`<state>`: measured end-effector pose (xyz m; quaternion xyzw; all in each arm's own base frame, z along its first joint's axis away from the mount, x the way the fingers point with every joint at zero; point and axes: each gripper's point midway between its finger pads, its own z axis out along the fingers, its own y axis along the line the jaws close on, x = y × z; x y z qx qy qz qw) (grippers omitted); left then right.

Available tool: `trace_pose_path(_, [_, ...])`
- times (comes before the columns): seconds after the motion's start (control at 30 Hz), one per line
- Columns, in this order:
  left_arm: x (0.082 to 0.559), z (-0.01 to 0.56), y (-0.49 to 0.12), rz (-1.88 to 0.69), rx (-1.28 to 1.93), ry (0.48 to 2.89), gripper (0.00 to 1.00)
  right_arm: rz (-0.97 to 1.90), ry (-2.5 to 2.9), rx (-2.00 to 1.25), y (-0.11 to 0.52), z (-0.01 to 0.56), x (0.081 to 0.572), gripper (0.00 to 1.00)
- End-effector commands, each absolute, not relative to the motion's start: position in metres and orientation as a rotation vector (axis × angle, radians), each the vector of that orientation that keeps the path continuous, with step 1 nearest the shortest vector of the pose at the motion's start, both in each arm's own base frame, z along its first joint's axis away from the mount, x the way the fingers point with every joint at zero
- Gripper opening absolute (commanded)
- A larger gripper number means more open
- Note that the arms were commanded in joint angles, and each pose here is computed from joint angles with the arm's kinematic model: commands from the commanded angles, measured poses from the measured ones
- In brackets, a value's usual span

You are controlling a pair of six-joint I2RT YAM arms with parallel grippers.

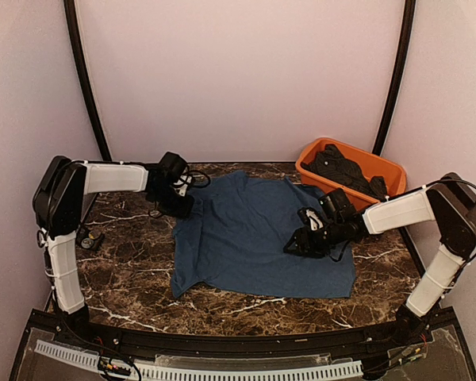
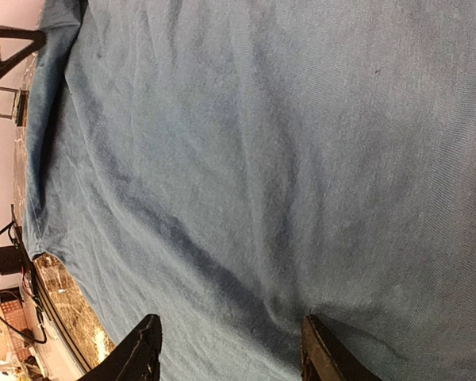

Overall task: Pin the brooch onto the clothing
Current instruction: Smooth out the flattened clothing at the center of the board.

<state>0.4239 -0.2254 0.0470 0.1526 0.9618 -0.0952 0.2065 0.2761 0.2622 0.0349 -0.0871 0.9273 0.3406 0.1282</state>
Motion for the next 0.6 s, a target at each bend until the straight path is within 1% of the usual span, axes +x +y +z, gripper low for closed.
trace_pose_path(0.0, [0.421,0.127,-0.204,-0.216,0.203,2.527,0.01,0.952,2.809,-0.235,0.253,0.011,0.257,0.58])
trace_pose_path(0.13, [0.394,0.154,-0.175,-0.142,0.075,2.532,0.01,0.951,2.808,-0.237,0.252,0.010,0.258,0.58])
trace_pose_path(0.17, [0.383,0.148,-0.164,-0.097,0.041,2.563,0.01,0.951,2.806,-0.234,0.252,0.011,0.258,0.58])
trace_pose_path(0.2, [0.376,0.157,-0.158,-0.091,0.019,2.550,0.01,0.951,2.805,-0.231,0.251,0.011,0.259,0.58])
trace_pose_path(0.3, [0.342,0.142,-0.129,0.020,-0.090,2.626,0.01,0.951,2.800,-0.230,0.250,0.013,0.260,0.58])
trace_pose_path(0.4, [0.311,0.124,-0.111,0.061,-0.170,2.684,0.01,0.950,2.793,-0.240,0.251,0.016,0.262,0.58])
trace_pose_path(0.57, [0.280,0.107,-0.090,0.126,-0.289,2.730,0.01,0.933,2.781,-0.257,0.251,0.023,0.265,0.58])
